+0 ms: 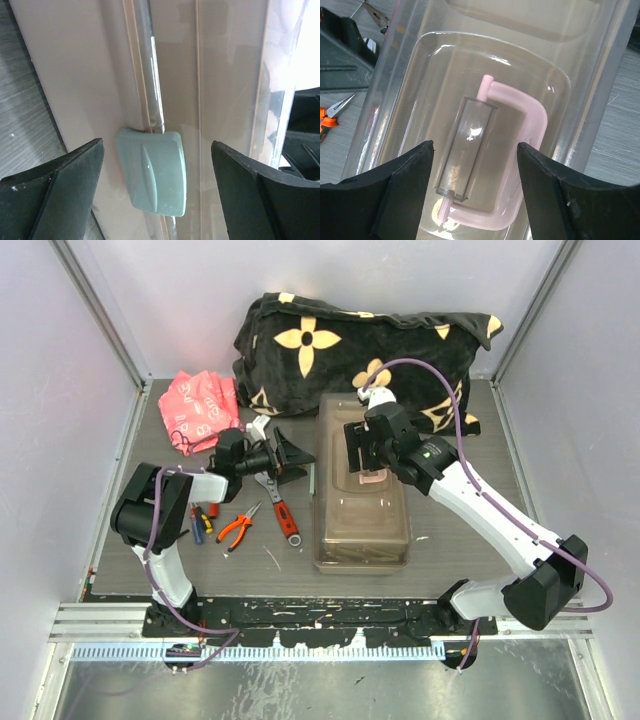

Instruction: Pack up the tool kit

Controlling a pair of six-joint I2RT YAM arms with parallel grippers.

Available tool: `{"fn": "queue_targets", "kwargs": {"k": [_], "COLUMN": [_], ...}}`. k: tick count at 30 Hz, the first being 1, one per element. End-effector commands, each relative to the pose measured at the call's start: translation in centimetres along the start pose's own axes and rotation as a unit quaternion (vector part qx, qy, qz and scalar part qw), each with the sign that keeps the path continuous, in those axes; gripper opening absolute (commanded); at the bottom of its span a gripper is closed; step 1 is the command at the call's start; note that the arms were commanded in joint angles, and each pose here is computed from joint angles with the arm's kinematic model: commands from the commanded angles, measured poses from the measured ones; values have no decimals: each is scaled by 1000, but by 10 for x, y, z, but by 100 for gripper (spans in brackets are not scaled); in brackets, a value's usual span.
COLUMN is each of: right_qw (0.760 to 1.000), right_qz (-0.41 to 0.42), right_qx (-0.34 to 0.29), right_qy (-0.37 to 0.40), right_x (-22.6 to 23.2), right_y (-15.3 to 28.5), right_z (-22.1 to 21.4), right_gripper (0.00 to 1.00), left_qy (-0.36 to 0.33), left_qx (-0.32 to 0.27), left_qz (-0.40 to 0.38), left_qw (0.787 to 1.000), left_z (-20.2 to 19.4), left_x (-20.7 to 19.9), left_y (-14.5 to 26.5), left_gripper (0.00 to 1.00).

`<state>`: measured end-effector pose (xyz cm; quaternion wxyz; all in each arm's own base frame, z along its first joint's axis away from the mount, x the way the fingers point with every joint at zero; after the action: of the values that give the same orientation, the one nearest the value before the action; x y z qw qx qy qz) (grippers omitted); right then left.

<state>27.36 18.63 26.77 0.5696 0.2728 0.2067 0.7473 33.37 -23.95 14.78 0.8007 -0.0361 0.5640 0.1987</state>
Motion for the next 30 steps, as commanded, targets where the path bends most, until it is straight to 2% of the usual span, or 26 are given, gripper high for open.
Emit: {"fn": "queue_targets", "kwargs": {"k": [1,9,16,30], "right_qw": [1000,1000,1000,1000], "right_qz": [-3,-17,-16,-21], "right_qx": [-10,-8,-5,2], "right_qy": [-12,-11,-13,-7], "right_x": [6,0,0,-2], "right_y": [-2,-3,-5,-7], "right_z": [6,1,-4,-6], "right_gripper": [72,71,71,71], "left_qy": [-22,7,24,31], "left_qx": [-8,-8,-18,7], "left_qz": [-45,-36,-87,-123], "left_qw": [999,999,996,992], "left_z": [-6,-25,-28,-47], "left_x": [-19,-3,-6,-23], "left_y": [7,12,4,1], "left_gripper": [89,88,83,80]}}
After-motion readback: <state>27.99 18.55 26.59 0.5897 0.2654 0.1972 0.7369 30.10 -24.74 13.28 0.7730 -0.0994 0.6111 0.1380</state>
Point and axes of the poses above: each gripper's point midway between its finger pads, its own y axis back along the fingers, its own x axis along the line the jaws close on, z = x × y, the point moved 5 cm from there along y, back along the fingers, and after that the axes turned 8 degrees about -y, right-handed, at the moved point
